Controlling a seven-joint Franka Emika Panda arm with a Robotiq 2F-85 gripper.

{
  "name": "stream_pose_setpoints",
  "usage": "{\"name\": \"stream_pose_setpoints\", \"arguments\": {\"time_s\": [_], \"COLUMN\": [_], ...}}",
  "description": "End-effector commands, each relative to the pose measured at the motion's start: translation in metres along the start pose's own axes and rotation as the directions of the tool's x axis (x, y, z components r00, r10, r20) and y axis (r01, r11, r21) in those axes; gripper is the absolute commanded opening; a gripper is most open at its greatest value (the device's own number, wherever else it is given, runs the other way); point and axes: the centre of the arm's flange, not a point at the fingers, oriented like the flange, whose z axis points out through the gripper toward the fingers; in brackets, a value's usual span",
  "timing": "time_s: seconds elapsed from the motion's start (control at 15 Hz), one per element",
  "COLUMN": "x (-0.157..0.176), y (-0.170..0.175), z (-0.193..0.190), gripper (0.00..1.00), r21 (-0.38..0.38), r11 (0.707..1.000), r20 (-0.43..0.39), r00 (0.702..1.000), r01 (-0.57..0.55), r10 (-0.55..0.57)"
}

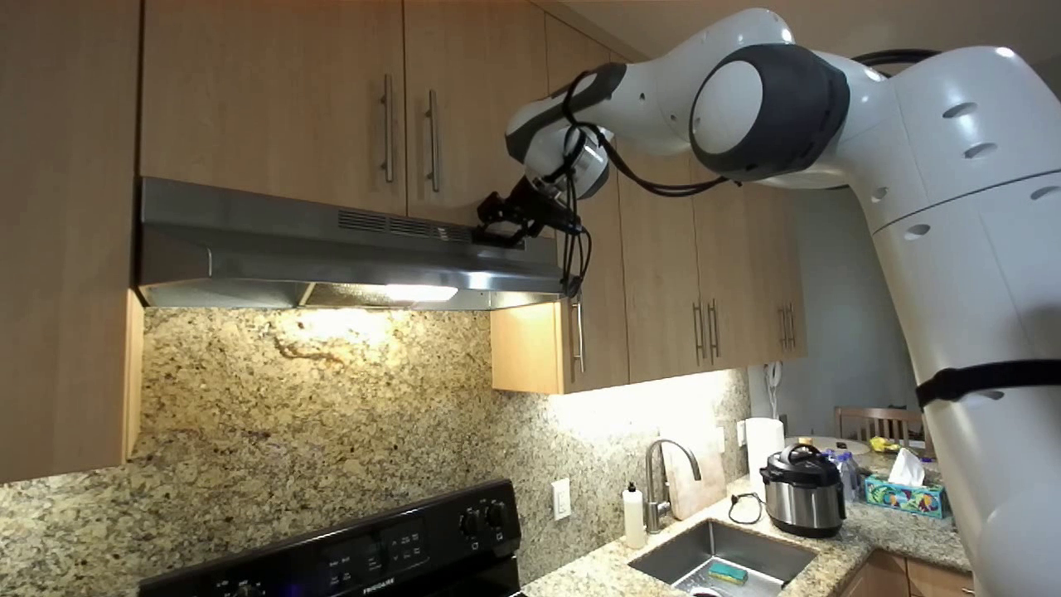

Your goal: Turn off the light

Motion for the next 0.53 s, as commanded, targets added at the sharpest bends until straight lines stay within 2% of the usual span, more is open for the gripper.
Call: {"name": "stream_pose_setpoints", "arguments": {"time_s": [0.0,0.47], "x": [-0.008,-0.018], "y": [-0.006,-0.018], "z": [-0.02,-0.022], "gripper": [1.0,1.0], "r21": [0.006,0.026], "r11": [1.0,0.999], "r20": [-0.01,0.026], "r00": [1.0,0.999], "r01": [-0.028,-0.025], "r10": [0.028,0.025]}}
